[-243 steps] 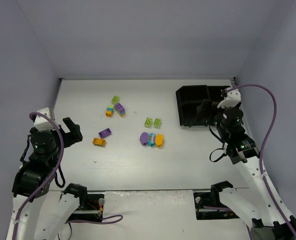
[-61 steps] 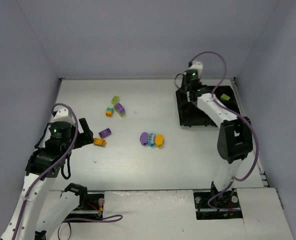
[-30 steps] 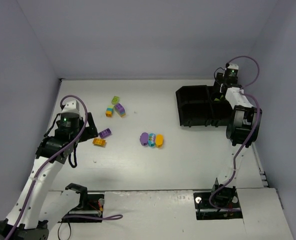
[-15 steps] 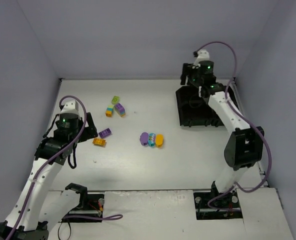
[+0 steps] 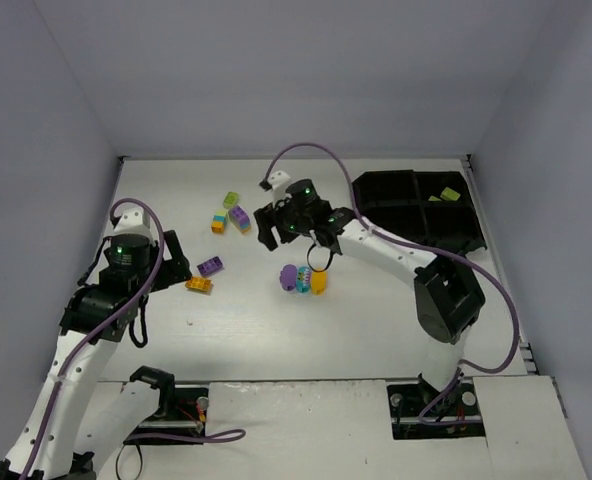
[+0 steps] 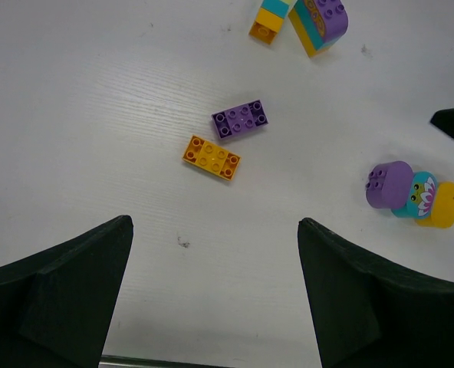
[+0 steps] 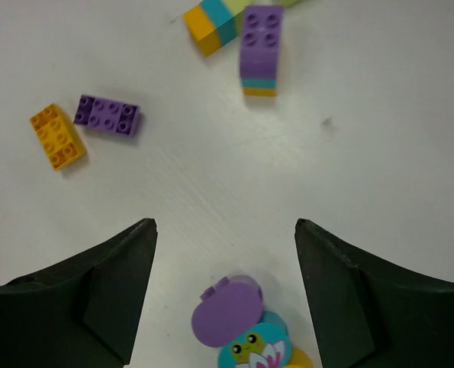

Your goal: Sort the legos into containers by color

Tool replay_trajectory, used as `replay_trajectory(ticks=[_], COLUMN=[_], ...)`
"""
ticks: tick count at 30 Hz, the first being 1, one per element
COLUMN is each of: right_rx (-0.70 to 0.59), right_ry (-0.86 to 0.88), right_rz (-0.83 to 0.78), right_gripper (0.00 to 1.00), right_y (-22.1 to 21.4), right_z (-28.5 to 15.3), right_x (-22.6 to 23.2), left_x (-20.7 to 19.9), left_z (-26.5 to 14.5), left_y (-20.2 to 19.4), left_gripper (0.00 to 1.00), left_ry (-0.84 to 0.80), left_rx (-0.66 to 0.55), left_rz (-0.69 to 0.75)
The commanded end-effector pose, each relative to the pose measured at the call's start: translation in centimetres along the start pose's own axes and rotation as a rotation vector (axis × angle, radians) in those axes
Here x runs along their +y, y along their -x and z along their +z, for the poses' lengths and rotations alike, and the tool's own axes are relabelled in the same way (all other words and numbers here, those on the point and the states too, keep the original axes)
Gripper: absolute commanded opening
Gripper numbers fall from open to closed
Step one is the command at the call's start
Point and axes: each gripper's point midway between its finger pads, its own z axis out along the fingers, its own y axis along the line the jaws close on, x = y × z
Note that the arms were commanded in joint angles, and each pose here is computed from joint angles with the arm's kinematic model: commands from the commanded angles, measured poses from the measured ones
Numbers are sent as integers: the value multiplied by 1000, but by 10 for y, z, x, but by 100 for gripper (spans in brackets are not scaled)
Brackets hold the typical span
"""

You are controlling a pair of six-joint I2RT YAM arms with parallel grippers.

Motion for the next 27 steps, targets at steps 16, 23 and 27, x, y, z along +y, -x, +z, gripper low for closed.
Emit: replay_trajectory(ticks=[16,23,27], right_rx=[-25,-72,-98], right_ry=[47,-11,-39], right_rz=[-43,-21,13], right_gripper=[69,69,69], right_y=[-4,1,-1], right_z=[-28,-87,-113], right_x=[21,-4,-19], left_x=[-35,-48,-49], left_z=[75,124,152], left_y=[-5,-21,-35], left_gripper=[77,75,73], left_ry=[-133,-197,-231], left_rx=[127,221,271], left_rz=[354,525,637])
